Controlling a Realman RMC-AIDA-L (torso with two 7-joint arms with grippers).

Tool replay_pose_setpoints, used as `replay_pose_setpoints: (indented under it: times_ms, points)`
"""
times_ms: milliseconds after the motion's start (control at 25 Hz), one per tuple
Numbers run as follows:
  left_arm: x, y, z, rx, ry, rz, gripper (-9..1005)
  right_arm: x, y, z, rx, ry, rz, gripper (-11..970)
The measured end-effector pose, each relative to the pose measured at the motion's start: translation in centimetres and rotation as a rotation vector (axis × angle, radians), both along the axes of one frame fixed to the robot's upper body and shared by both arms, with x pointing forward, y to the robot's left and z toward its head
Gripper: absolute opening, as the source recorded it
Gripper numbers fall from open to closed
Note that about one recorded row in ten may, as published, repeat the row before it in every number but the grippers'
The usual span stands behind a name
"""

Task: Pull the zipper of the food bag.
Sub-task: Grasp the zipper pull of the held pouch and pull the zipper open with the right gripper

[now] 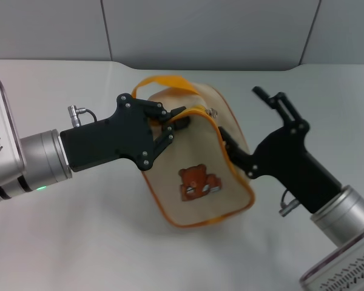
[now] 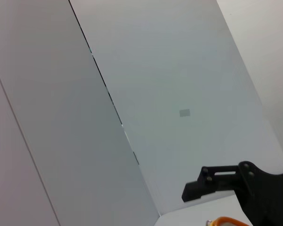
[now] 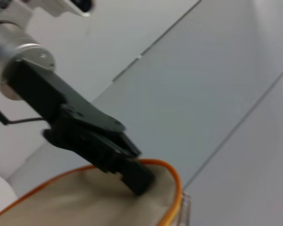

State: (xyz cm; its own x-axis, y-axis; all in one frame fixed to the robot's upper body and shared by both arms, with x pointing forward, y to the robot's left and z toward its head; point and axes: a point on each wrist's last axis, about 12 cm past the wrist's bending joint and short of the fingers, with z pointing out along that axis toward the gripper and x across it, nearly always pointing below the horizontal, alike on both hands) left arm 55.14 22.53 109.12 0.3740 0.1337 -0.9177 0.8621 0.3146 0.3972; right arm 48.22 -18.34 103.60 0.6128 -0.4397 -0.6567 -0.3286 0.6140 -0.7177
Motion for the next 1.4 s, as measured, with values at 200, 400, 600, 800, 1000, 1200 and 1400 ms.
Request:
replay_pose_setpoints:
  times_ms: [200,400,600,800,1000,1200,1400]
  points:
    - [0.0,-0.1,0.0,-0.001,0.001,-0.002,65,0.5,0.7,0.4,-0.010,-0.015,0.033,810]
    - [0.1,-0.1,0.0,0.000,0.000,-0.001,64,0.8,1.0,0.6,-0.010,-0.023,0.043,809]
    - [0.1,-0.1,0.0,0.000,0.000,-0.001,63,1.0,1.3,0.6,-0.016,-0.017,0.049,791]
    - [0.2,-0.1,0.1,-0.002,-0.001,0.000,63,1.1,1.6,0.5,-0.021,-0.001,0.055,703]
    - [0.2,-0.2,0.2,-0.001,-0.003,-0.003,62,0.9,1.6,0.4,-0.020,0.006,0.056,615]
    - [0.2,-0.2,0.2,-0.002,-0.003,-0.004,62,0.4,1.7,0.3,-0.006,0.017,0.057,404]
    - [0.1,-0.3,0.0,-0.005,0.007,-0.006,62,-0.1,1.9,0.1,-0.001,0.024,0.073,163]
